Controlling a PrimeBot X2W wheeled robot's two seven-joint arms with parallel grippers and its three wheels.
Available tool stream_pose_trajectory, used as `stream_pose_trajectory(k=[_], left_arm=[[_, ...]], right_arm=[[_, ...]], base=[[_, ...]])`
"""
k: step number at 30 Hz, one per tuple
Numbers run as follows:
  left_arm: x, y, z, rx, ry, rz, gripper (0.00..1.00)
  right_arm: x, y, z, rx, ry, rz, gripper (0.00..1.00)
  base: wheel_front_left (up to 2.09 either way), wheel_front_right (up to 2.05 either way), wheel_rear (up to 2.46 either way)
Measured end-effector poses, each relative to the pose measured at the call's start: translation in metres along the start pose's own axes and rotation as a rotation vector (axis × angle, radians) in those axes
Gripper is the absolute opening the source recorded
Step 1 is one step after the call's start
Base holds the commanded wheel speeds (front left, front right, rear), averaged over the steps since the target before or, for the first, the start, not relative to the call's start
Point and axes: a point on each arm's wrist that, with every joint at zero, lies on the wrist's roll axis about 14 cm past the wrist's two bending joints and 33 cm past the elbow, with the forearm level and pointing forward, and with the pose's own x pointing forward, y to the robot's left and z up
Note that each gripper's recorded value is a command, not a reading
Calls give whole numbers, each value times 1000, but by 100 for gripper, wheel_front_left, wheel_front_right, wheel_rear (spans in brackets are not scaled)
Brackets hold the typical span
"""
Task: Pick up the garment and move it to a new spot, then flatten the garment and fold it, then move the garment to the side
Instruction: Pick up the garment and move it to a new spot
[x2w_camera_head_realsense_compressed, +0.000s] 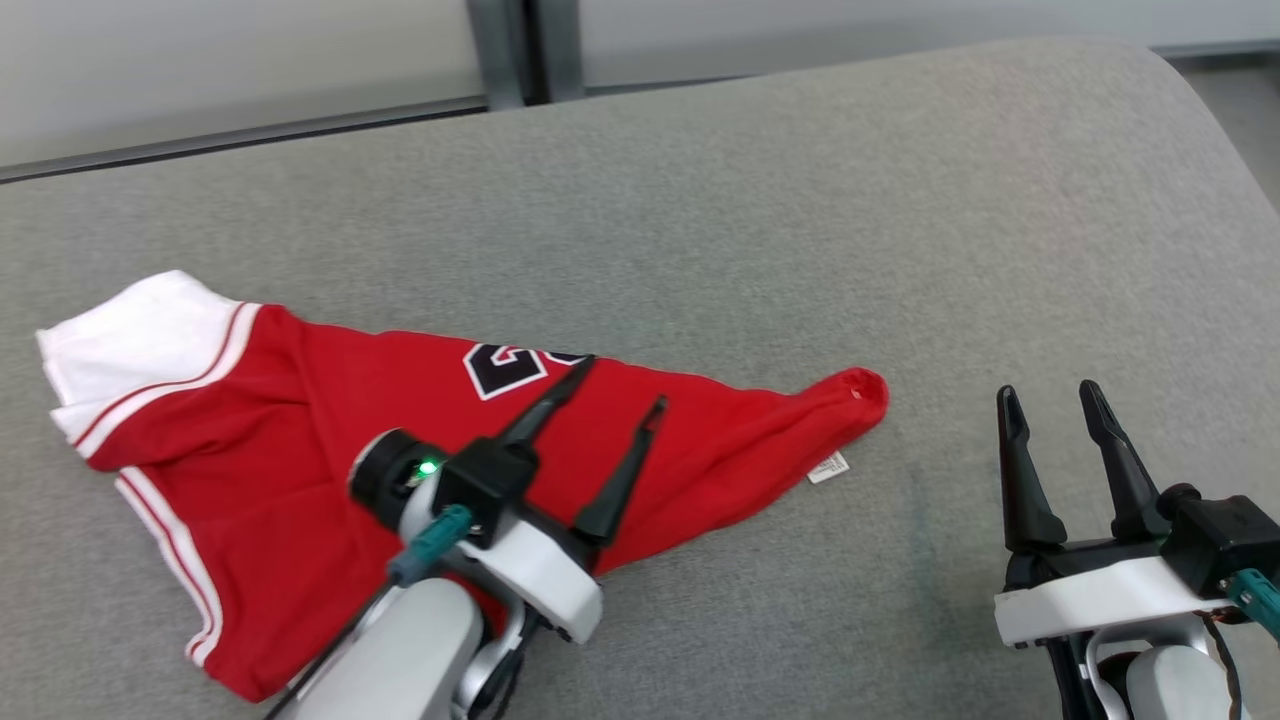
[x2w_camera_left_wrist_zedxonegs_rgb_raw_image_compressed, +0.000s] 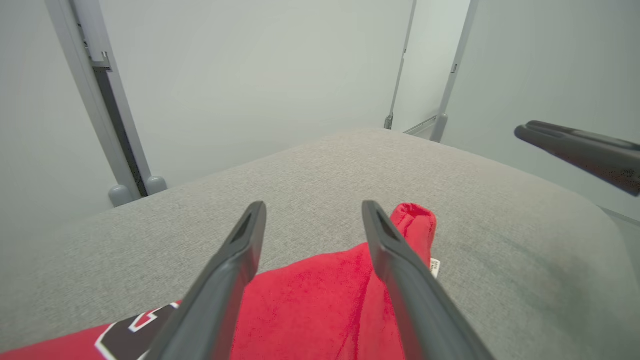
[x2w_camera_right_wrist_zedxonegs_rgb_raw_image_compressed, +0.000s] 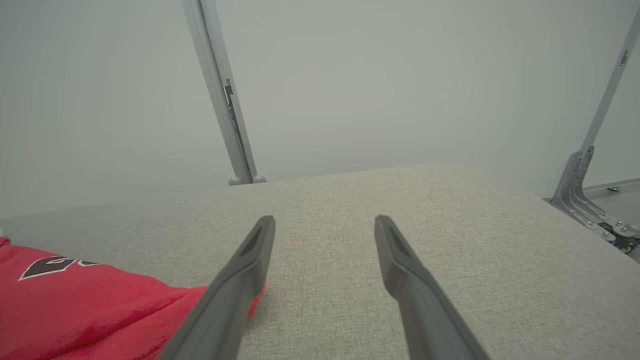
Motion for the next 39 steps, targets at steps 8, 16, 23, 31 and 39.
stream_pose_trajectory(k=[8,16,23,31,39], left_arm=[[-67,91,32,2,-89,390,100],[-153,145,64,68,-163,661,100],[-194,149,69,90,-176,716,100],[-207,134,62,73,-167,705,100],[-208,128,59,70,-164,699,100]], right_arm=[[3,24,15,-24,-22,90,100],[-1,45,28,-41,-36,163,100],[-11,53,35,-49,-43,191,100],[-28,48,34,-54,-25,178,100],[-35,48,36,-55,-23,177,100]], base=[[0,0,0],[0,0,0],[0,0,0],[0,0,0],[0,0,0]])
